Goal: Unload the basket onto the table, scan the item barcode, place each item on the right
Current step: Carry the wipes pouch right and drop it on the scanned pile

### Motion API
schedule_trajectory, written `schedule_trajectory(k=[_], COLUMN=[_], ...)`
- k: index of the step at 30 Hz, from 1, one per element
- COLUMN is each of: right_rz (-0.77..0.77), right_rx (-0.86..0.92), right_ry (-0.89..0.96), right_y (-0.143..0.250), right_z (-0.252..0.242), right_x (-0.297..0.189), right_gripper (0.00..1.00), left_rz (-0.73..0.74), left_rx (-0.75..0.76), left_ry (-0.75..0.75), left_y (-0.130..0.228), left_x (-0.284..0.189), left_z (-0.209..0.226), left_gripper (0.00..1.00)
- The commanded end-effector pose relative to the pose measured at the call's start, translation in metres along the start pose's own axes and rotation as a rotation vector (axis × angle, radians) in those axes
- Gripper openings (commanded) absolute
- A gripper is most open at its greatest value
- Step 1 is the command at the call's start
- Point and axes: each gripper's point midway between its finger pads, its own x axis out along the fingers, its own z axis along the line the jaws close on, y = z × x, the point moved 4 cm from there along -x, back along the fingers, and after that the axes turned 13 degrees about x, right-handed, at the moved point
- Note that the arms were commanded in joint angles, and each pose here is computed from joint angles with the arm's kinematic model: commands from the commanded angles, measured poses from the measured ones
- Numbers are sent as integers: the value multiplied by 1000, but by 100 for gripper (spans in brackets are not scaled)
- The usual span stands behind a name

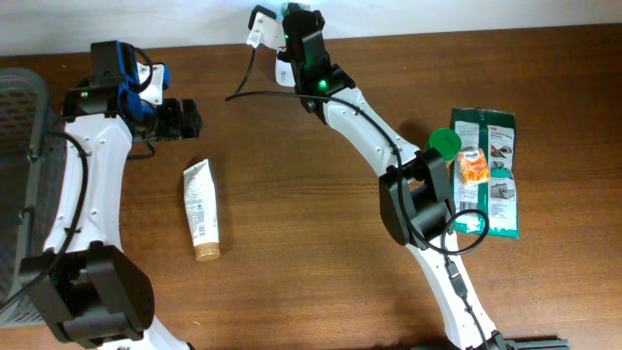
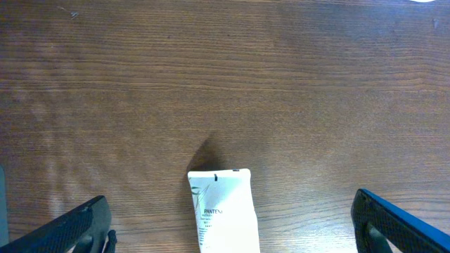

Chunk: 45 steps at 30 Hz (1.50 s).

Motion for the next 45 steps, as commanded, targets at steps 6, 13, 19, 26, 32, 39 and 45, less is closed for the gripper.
schedule_trajectory(k=[6,13,19,26,32,39,45], right_rz=[-40,26,553,1237,1508,1509,1330], right_rx=[263,739,1028,1328,1353,1336,1334], right_ry=[60,-233,-293,-141,-101,-80,-284], right_y=[-27,-57,23,160,251,279,246], right_z=[-55,-121,-155,-154,-99,-69,-77], right_x=[-25,-128,-257,-318,-310,-293,-273], right_gripper=[4,4,4,4,4,36,61], left_rz=[2,2,2,2,2,2,2], left_rx=[12,11,11,12,11,11,11], left_ry=[-4,-4,-4,-4,-4,-4,-4], left_y=[0,0,0,0,0,0,0], left_x=[1,1,1,1,1,1,1], left_z=[1,1,1,1,1,1,1], left_gripper=[99,99,99,99,99,99,99])
